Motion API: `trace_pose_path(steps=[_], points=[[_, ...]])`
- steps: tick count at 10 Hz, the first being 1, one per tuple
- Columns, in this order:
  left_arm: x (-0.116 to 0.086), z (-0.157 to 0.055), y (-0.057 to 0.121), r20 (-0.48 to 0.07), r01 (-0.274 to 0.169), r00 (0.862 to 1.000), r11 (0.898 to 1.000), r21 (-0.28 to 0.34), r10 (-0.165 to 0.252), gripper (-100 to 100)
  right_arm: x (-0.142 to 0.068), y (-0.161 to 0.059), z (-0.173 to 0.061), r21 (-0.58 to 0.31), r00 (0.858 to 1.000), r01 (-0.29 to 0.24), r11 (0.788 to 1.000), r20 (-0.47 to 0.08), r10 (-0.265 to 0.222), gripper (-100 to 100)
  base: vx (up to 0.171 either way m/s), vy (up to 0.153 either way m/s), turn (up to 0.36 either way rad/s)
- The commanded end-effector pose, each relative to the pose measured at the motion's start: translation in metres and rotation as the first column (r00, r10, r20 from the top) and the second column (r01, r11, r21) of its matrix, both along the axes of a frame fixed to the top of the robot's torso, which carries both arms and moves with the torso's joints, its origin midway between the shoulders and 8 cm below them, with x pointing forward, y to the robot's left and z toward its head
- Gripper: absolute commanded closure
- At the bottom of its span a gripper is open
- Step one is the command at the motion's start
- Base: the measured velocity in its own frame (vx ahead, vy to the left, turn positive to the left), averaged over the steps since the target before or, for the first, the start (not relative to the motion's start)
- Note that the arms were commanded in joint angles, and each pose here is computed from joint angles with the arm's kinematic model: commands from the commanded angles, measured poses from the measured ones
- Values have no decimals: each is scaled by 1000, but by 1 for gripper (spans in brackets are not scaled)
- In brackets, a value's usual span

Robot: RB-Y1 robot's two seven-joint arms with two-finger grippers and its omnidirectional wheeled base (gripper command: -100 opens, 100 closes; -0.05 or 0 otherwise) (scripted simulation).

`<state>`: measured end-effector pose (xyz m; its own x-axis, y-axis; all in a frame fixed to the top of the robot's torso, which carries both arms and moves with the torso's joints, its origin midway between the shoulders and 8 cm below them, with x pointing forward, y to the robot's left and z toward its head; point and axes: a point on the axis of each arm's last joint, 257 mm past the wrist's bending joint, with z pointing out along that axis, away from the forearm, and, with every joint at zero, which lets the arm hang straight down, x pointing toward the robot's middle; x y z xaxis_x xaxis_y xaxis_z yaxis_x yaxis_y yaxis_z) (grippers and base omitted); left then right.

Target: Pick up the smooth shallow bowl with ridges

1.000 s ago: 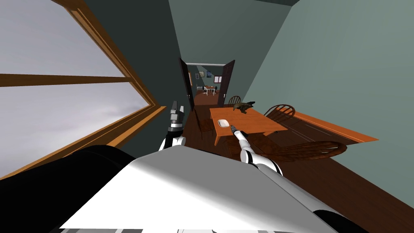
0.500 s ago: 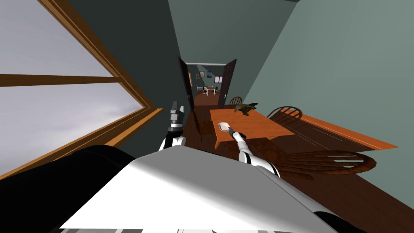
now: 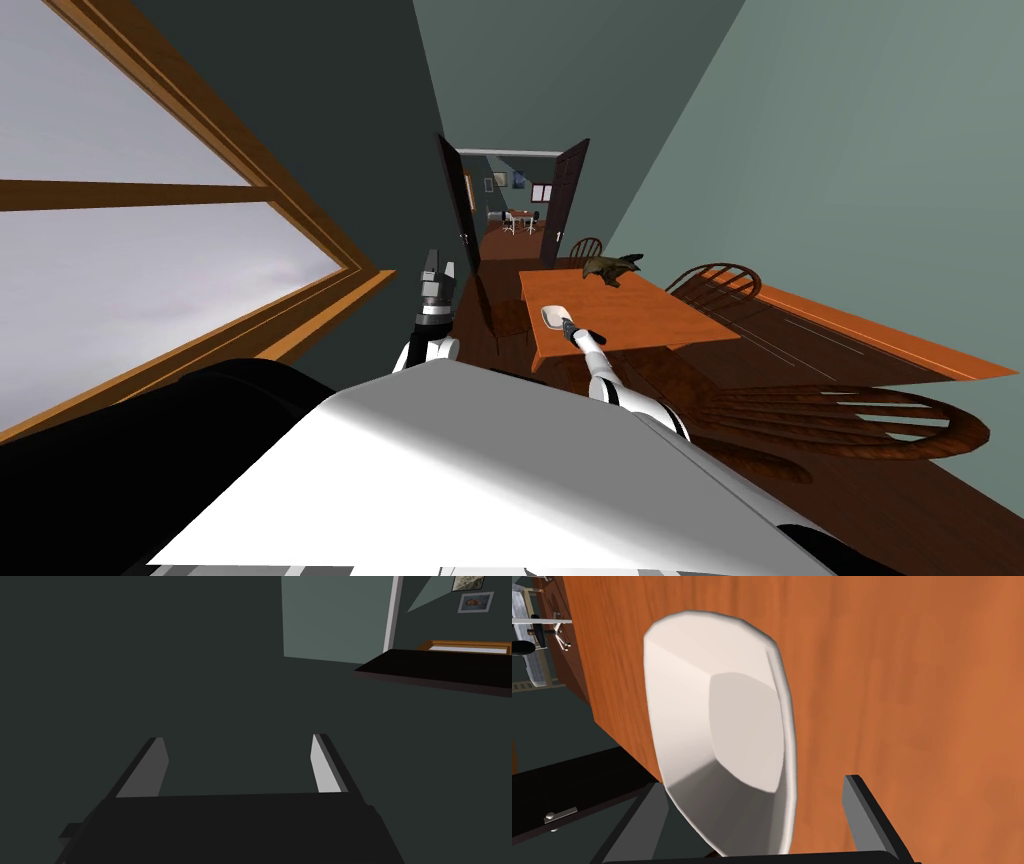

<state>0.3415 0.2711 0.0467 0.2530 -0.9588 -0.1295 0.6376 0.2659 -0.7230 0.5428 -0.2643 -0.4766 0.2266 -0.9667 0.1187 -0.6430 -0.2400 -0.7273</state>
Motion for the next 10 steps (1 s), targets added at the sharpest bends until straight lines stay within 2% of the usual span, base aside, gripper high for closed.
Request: trace_pose_path(steps=[1, 2, 3, 4, 7, 8, 10], points=[[0, 0, 0, 0, 0, 1000, 1000, 0, 0, 0, -2, 0, -2, 10, 1000, 5, 1000, -3, -5, -100, -16, -1, -1], [0, 0, 0, 0, 0, 1000, 1000, 0, 0, 0, -1, 0, -1, 8, 1000, 4, 1000, -2, -4, -100, -6, -1, 0], [0, 0, 0, 0, 0, 1000, 1000, 0, 0, 0, -1, 0, -2, 8, 1000, 4, 1000, -2, -4, 0, 0, 0, 0], [0, 0, 0, 0, 0, 1000, 1000, 0, 0, 0, -11, 9, -12, 10, 1000, 11, 1000, -3, -11, -100, 76, -37, 43], [0, 0, 0, 0, 0, 1000, 1000, 0, 0, 0, -10, 9, -12, 6, 1000, 9, 1000, -2, -9, -100, 50, -32, 12], [0, 0, 0, 0, 0, 1000, 1000, 0, 0, 0, -10, 9, -12, 7, 1000, 10, 1000, -2, -10, 100, 0, 0, 0], [0, 0, 0, 0, 0, 1000, 1000, 0, 0, 0, -11, 9, -13, 8, 1000, 10, 1000, -5, -10, 100, 3, 0, 5]])
